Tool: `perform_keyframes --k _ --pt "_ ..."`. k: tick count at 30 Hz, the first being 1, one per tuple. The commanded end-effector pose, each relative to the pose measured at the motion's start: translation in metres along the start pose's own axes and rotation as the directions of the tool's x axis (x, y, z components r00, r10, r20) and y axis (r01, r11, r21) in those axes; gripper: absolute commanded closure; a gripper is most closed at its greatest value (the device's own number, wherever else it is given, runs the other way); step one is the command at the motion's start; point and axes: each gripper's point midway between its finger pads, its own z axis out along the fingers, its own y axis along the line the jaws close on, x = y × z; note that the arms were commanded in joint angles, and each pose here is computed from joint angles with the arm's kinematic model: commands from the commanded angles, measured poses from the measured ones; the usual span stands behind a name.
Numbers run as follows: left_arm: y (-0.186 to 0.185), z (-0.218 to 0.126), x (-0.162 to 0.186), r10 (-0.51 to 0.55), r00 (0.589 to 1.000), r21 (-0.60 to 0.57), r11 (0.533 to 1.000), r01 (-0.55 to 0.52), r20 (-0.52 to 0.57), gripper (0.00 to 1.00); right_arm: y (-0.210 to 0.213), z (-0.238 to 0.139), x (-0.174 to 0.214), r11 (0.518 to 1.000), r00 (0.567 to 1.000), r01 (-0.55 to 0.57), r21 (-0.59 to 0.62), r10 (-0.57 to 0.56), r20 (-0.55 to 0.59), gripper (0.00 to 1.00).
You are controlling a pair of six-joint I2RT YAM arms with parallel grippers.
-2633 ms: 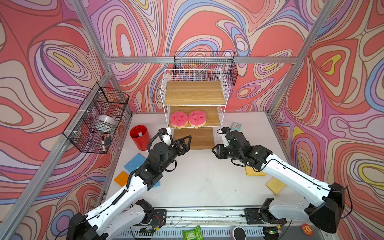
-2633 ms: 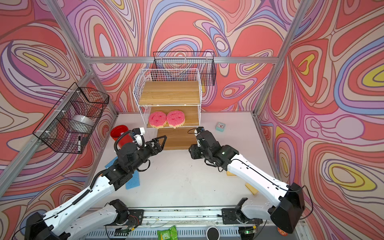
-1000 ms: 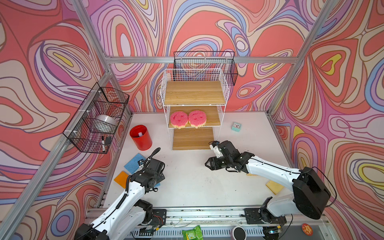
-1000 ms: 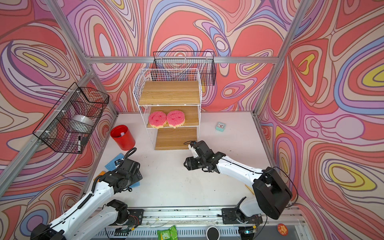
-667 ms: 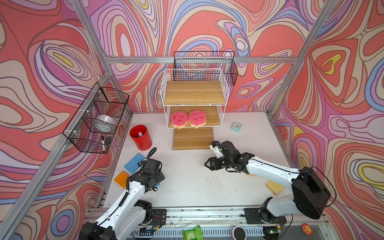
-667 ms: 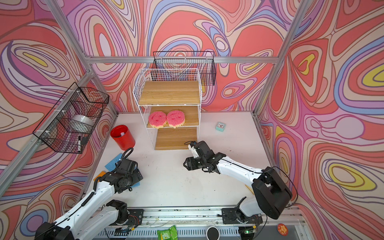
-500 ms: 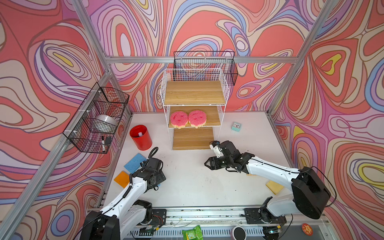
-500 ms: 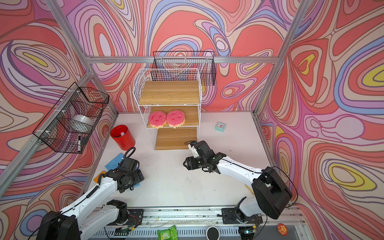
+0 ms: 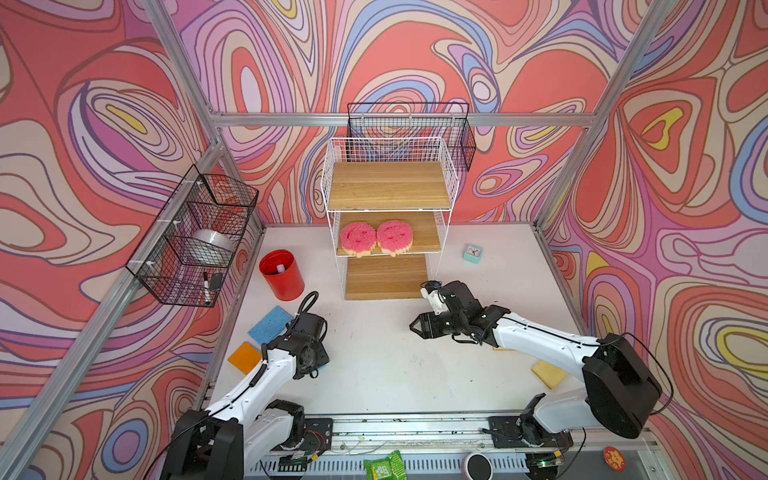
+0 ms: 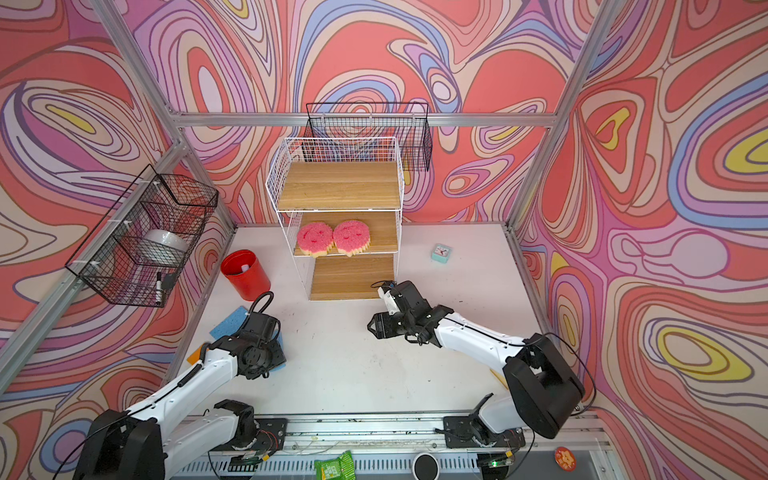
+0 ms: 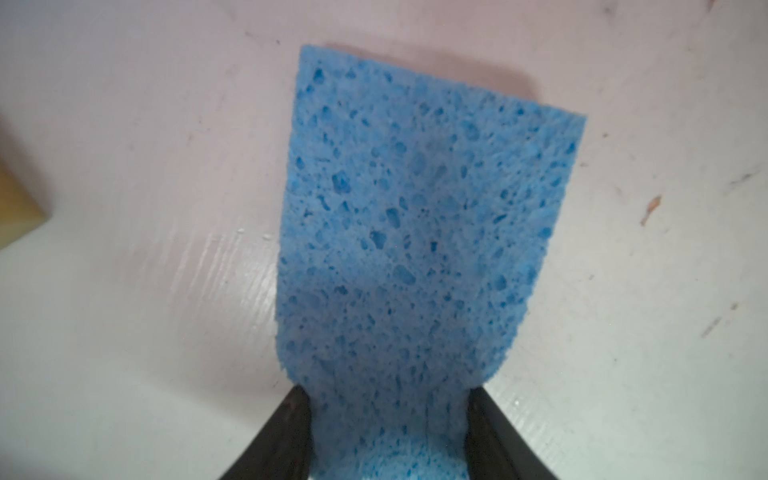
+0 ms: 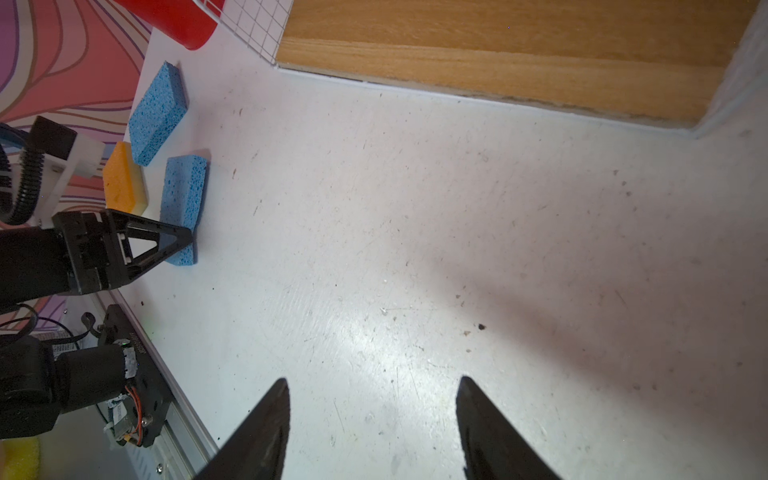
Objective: Place and organize the cleaning sponges onto the shelf
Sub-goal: 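Close the left gripper on the end of the nearer blue sponge, then lift the blue sponge with the left gripper up toward the top shelf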
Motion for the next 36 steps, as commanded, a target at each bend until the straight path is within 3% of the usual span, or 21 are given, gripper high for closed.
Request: perform_keyframes --k 1,10,16,25,32,36 --pt "-0.01 0.0 0.004 -0.002 1.0 0.059 0.998 0.003 -0.023 0.49 -0.003 -0.002 0.0 1.0 1.0 -0.003 0.005 0.003 0.008 0.34" --pt "-0.038 -0.021 0.017 0.134 0.991 0.088 0.987 -0.134 -0.002 0.49 -0.014 -0.005 -0.006 0.998 0.998 -0.055 0.004 0.055 0.019 0.35" --pt "-0.067 -0.052 0.011 0.167 0.985 0.203 0.964 -0.173 0.049 0.49 -0.02 -0.011 -0.011 0.986 0.989 -0.148 -0.076 0.149 0.012 0.36" --pt "-0.107 -0.074 0.02 0.294 0.95 0.298 0.903 -0.311 0.1 0.49 0.003 -0.036 -0.024 0.968 0.981 -0.17 -0.186 0.184 0.062 0.36" --pt "-0.149 -0.095 0.029 0.392 0.903 0.35 0.832 -0.43 0.177 0.49 0.013 -0.045 -0.02 0.944 0.97 -0.216 -0.251 0.236 0.056 0.46" --pt "-0.166 -0.119 0.021 0.417 0.878 0.366 0.799 -0.477 0.235 0.49 0.012 -0.056 -0.02 0.948 0.966 -0.219 -0.23 0.243 0.085 0.47"
